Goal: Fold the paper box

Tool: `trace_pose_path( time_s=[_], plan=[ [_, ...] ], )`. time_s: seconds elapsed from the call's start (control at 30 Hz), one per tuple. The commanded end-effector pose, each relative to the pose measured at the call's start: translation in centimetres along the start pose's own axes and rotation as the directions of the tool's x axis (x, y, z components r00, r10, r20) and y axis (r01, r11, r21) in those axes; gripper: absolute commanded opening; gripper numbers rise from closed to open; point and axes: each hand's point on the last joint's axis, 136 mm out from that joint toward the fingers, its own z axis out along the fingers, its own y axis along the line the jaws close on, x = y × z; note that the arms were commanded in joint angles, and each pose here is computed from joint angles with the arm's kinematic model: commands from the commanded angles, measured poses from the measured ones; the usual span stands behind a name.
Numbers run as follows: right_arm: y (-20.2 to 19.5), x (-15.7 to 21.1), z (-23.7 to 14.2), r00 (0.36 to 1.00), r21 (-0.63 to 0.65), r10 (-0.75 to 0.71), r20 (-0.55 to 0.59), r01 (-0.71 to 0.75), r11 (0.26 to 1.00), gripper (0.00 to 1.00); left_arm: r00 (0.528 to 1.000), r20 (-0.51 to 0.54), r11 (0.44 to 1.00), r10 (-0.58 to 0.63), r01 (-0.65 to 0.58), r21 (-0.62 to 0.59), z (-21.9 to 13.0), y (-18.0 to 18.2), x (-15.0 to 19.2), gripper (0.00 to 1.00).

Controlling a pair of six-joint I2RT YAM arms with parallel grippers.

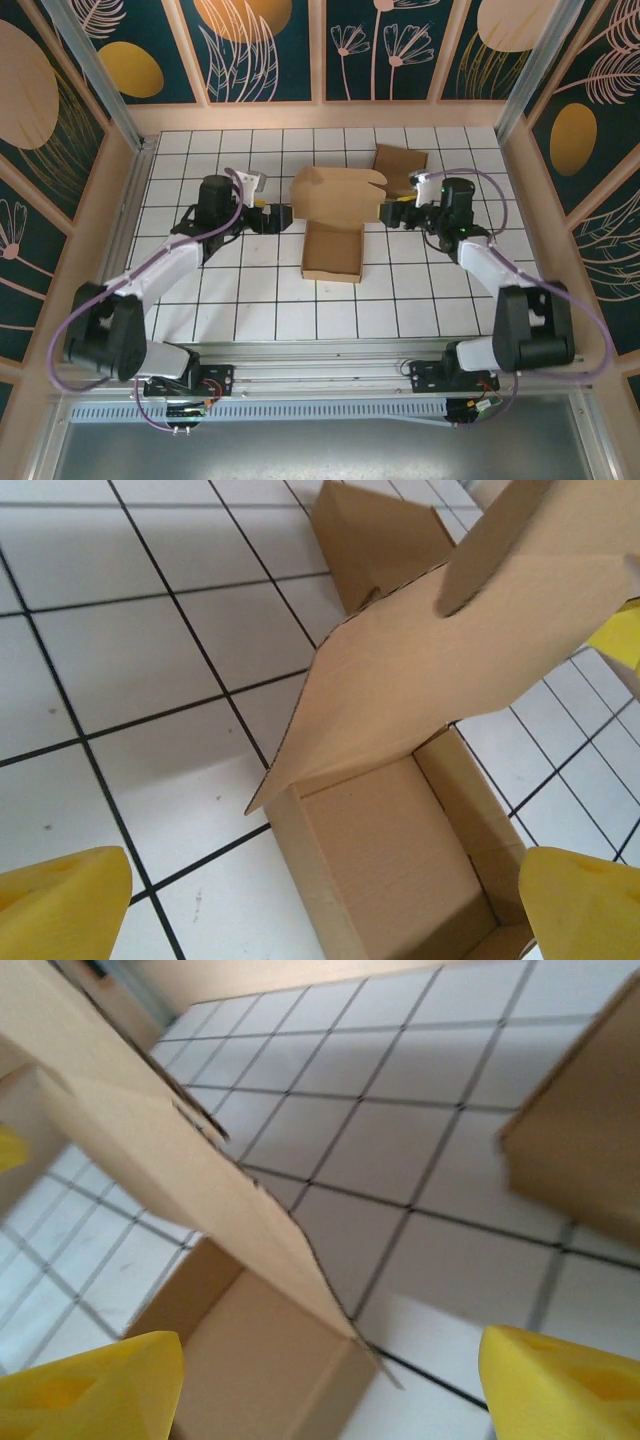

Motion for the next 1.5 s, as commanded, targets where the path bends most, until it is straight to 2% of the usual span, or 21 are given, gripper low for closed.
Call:
trace_pose_path(
  time_s=[0.0,0.1,0.13,0.27,0.4,0.5,0.7,0.8,0.87,0.97,1.1,1.17,1.27,1.43,1.47],
  plan=[
    [2.3,-0.7,1.0,0.999,-0.187,-0.001,0.054,0.011,0.982,0.77,0.996,-0.047,0.992,0.070,-0.065,0.109,1.4,-0.3,0.0,0.99],
    [2.3,-0.6,1.8,0.998,-0.206,-0.017,0.068,0.031,0.978,0.71,0.995,-0.035,0.992,0.090,-0.087,0.088,2.7,1.2,0.0,0.99],
    [2.3,-0.6,2.0,0.997,-0.212,-0.022,0.073,0.037,0.976,0.66,0.993,-0.003,0.989,0.118,-0.117,0.091,3.0,1.1,-1.4,0.99],
    [1.9,-0.4,2.8,0.997,-0.193,-0.042,0.070,0.055,0.980,0.51,0.981,0.038,0.979,0.192,-0.194,0.065,3.9,1.8,-2.6,0.99],
    [1.9,-0.2,3.2,0.996,-0.186,-0.067,0.065,0.078,0.979,0.45,0.961,0.046,0.959,0.273,-0.275,0.063,4.9,2.3,-3.0,0.97],
    [2.0,-0.4,3.3,0.993,-0.180,-0.088,0.075,0.101,0.979,0.35,0.951,0.014,0.947,0.309,-0.309,0.093,6.4,2.9,-2.1,0.92],
    [2.0,-1.2,3.6,0.986,-0.122,-0.137,0.090,0.147,0.981,0.21,0.964,-0.004,0.958,0.266,-0.263,0.113,6.8,2.9,-1.5,0.66],
    [2.4,-1.4,4.1,0.980,-0.081,-0.183,0.073,0.189,0.979,0.16,0.971,0.024,0.963,0.238,-0.239,0.126,6.0,2.2,-1.7,0.48],
    [2.7,-1.6,4.5,0.972,-0.038,-0.229,0.062,0.231,0.972,0.12,0.975,0.036,0.966,0.220,-0.223,0.133,5.5,1.7,-2.0,0.32],
    [3.3,-1.9,4.9,0.956,0.033,-0.288,0.065,0.286,0.958,0.07,0.980,0.024,0.976,0.196,-0.198,0.093,5.3,1.9,-2.2,0.16],
    [4.1,-2.8,5.4,0.922,0.156,-0.378,0.079,0.363,0.919,0.02,0.974,0.054,0.975,0.221,-0.222,0.009,4.8,1.1,-3.6,0.15],
    [4.0,-3.8,5.8,0.912,0.246,-0.400,0.091,0.369,0.896,0.00,0.966,0.083,0.970,0.245,-0.243,-0.033,4.9,0.1,-4.5,0.11],
    [3.3,-5.2,6.2,0.915,0.364,-0.385,0.119,0.321,0.874,0.00,0.957,0.143,0.965,0.251,-0.236,-0.113,5.5,-0.7,-6.2,0.01],
    [1.9,-4.7,6.6,0.919,0.470,-0.330,0.214,0.199,0.860,0.00,0.946,0.241,0.961,0.214,-0.160,-0.227,6.9,-0.3,-6.7,0.01],
    [2.3,-4.1,7.0,0.921,0.468,-0.318,0.224,0.185,0.864,0.00,0.952,0.240,0.961,0.192,-0.134,-0.241,7.9,0.4,-5.6,0.01]
  ],
)
